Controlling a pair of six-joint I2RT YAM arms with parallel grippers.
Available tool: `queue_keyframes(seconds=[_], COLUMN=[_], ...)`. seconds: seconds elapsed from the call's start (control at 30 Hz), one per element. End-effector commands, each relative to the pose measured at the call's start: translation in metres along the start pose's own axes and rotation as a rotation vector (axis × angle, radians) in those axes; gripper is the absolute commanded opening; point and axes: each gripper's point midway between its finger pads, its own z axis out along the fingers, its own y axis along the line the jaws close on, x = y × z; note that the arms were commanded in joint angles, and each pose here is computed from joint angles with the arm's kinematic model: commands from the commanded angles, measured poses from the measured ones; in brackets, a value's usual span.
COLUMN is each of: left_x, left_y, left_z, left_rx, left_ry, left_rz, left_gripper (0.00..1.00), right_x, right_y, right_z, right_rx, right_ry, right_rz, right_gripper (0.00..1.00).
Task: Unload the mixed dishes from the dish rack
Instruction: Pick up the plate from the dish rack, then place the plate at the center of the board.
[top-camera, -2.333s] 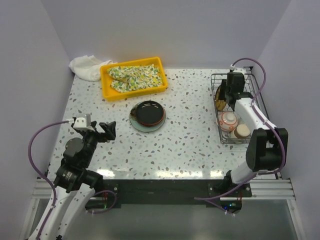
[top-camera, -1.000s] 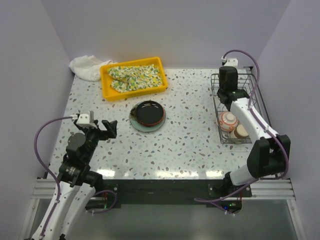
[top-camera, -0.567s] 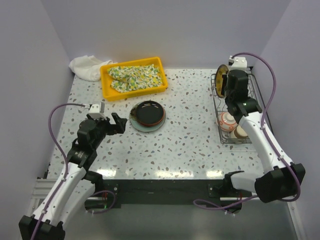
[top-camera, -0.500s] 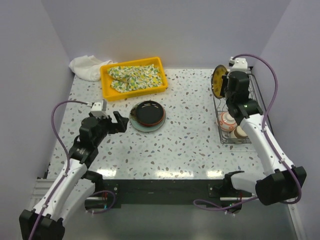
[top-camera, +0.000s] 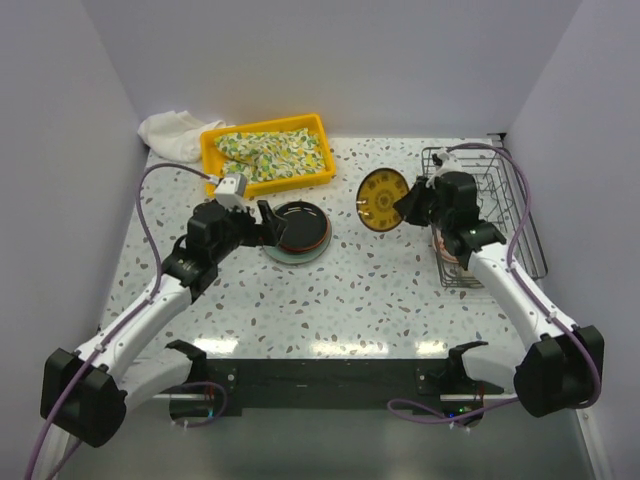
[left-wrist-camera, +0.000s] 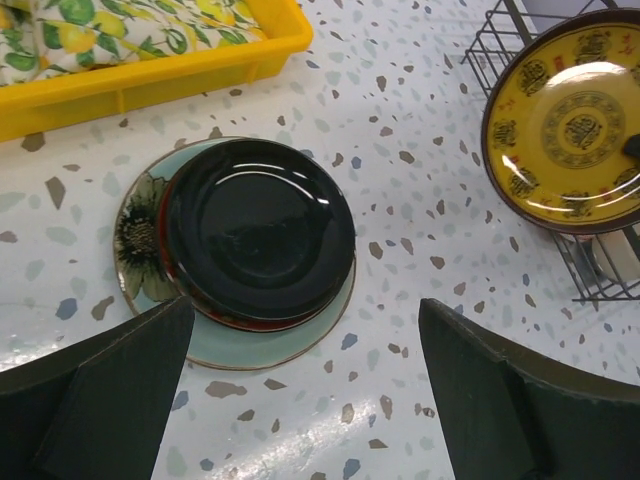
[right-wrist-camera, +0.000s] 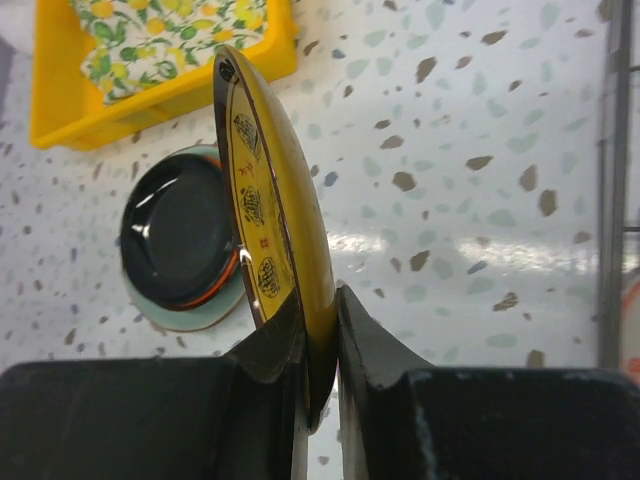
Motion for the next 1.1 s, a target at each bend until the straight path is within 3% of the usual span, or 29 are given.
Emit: queue_keyframes(seconds=[0.0, 0.43, 1.07], left_x=[-0.019, -0.004, 0.037], left_y=[-0.035, -0.063, -0.078], left_z=[0.014, 0.034, 0.046], left_rx=[0.088, 0.143, 0.234], left_ry=[-0.050, -0.019, 0.087], left_rz=[-0.039, -0.130, -0.281], left_gripper=[1.00, 0.95, 0.61], right_x=[0.001, 0.053, 0.063], right_y=[0.053, 0.093, 0.112], right_z=[-0.005, -0.010, -0.013], right_rx=[-0.250, -0.440, -0.527], right_ry=[-0.014, 0.083, 0.118], right_rz=[0.163, 0.314, 0.389], right_gripper=[0.00, 0.00, 0.00])
